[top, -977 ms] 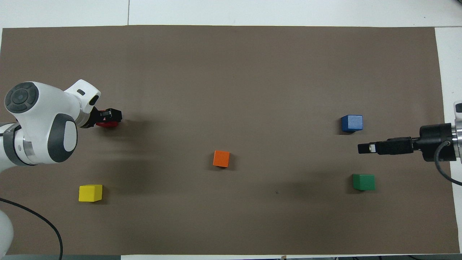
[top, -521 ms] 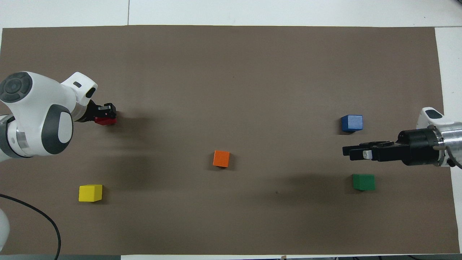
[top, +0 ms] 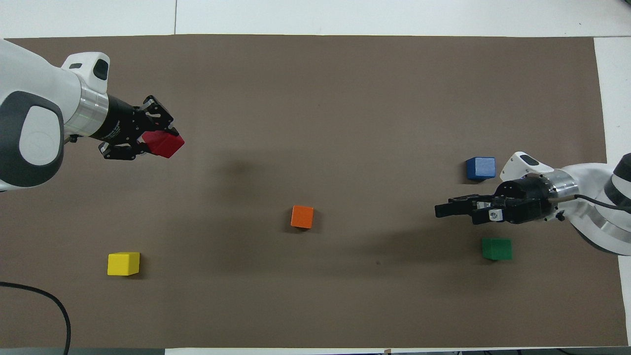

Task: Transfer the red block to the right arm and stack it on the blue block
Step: 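Carry the red block toward the right gripper while the right gripper approaches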

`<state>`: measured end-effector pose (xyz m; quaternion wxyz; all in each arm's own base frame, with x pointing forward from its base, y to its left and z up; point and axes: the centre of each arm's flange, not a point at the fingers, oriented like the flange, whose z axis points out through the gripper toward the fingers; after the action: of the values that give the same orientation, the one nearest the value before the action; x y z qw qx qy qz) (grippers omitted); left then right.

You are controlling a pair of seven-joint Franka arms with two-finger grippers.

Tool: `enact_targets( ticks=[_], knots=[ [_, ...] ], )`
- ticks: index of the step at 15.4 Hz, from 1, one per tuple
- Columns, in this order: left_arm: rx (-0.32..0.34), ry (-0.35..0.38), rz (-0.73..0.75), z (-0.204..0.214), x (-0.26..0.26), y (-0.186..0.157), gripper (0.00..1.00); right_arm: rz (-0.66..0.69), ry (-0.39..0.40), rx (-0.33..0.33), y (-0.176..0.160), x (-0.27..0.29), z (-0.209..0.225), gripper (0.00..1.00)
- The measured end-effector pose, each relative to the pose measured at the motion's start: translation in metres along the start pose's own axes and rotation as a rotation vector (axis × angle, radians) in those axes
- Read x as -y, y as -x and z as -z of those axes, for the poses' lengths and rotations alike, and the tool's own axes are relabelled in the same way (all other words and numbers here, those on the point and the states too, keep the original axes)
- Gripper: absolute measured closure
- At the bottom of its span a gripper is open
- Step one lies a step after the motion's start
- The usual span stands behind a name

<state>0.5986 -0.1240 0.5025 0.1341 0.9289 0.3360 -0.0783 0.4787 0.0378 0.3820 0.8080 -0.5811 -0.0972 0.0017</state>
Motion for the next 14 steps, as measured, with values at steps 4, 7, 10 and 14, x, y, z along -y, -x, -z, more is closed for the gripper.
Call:
enact_targets(
  ticks=[4, 7, 10, 14],
  knots=[
    [0.053, 0.041, 0.226, 0.051, -0.036, 0.113, 0.45, -0.011, -0.202, -0.021, -0.005, -0.020, -0.036, 0.00],
    [0.140, 0.059, 0.401, 0.064, -0.059, 0.201, 0.45, -0.019, -0.278, -0.051, -0.008, -0.030, -0.068, 0.00],
    [0.223, 0.084, 0.556, 0.074, -0.072, 0.258, 0.45, -0.086, -0.348, -0.082, -0.003, -0.045, -0.099, 0.00],
    [0.282, 0.152, 0.800, 0.093, -0.080, 0.290, 0.45, -0.191, -0.422, -0.136, 0.001, -0.056, -0.114, 0.00]
  ],
)
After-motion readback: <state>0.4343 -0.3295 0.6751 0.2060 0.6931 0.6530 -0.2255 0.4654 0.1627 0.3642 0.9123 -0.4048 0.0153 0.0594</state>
